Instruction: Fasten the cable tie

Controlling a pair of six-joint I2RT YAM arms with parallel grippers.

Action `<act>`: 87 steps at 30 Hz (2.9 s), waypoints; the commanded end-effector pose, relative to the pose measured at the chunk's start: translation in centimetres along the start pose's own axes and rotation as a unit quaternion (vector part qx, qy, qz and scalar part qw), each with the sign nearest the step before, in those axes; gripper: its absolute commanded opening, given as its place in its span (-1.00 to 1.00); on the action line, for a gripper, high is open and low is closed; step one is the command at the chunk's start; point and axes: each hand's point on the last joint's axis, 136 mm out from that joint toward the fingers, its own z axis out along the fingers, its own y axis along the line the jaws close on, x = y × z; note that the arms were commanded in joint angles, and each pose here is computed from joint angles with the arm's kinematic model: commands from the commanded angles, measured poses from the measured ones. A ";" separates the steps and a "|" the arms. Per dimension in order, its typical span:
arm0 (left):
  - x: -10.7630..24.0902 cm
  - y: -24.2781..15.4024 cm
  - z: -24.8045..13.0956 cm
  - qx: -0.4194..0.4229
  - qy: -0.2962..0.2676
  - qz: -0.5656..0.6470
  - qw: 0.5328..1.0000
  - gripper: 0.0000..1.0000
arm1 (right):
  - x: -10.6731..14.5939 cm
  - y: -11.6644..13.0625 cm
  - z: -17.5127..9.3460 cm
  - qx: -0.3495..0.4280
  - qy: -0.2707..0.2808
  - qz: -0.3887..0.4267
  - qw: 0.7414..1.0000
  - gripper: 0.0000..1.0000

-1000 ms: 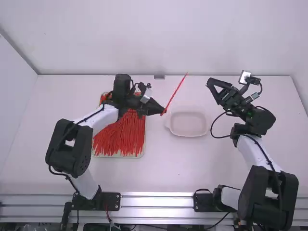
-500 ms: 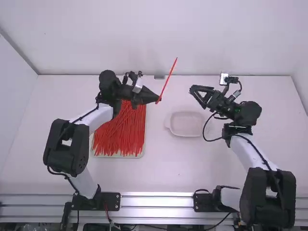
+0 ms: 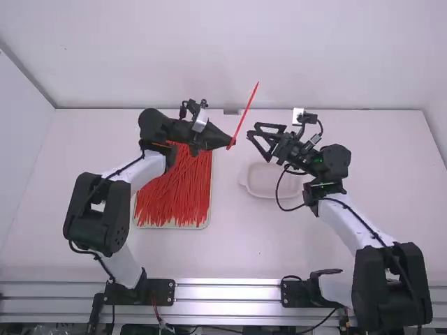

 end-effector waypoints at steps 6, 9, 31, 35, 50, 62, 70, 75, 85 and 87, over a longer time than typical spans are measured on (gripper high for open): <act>-0.4 -0.3 1.7 0.006 -0.010 -0.009 1.000 -0.96 | -0.4 2.1 1.6 -0.017 -0.018 -0.033 0.999 0.97; -0.5 -0.3 1.7 0.006 -0.011 -0.002 1.000 -0.96 | -0.1 2.3 1.8 -0.021 -0.015 -0.031 0.999 0.98; -1.0 -0.6 1.7 0.006 -0.013 0.001 1.000 -0.96 | 0.5 3.1 2.0 -0.038 -0.002 -0.050 0.998 -0.60; -1.0 -0.6 1.7 0.007 -0.013 -0.001 1.000 -0.96 | 0.5 3.1 2.0 -0.038 -0.002 -0.050 0.998 -1.00; -1.0 -0.5 1.5 0.004 -0.013 0.003 1.000 -0.90 | 0.4 2.7 1.5 -0.037 0.007 -0.062 0.997 -1.00; -1.4 0.6 1.4 -0.024 -0.027 -0.009 0.999 0.98 | 0.3 2.0 -0.4 -0.041 0.038 -0.056 0.997 -1.00; -0.4 2.9 -0.9 -0.074 -0.031 -0.075 0.994 0.98 | -0.3 1.2 -1.7 -0.033 0.044 -0.062 0.997 -1.00; 1.4 4.3 -3.1 -0.104 -0.025 -0.158 0.982 0.98 | -0.4 0.6 -2.3 -0.025 0.049 -0.056 0.997 -1.00; 5.8 4.1 -5.6 -0.112 -0.003 -0.242 0.964 0.98 | 0.6 -3.0 -3.4 0.033 0.064 -0.032 0.997 -1.00; 7.0 4.1 -6.0 -0.125 0.003 -0.256 0.959 0.98 | 1.1 -3.5 -3.5 0.040 0.073 -0.035 0.996 -1.00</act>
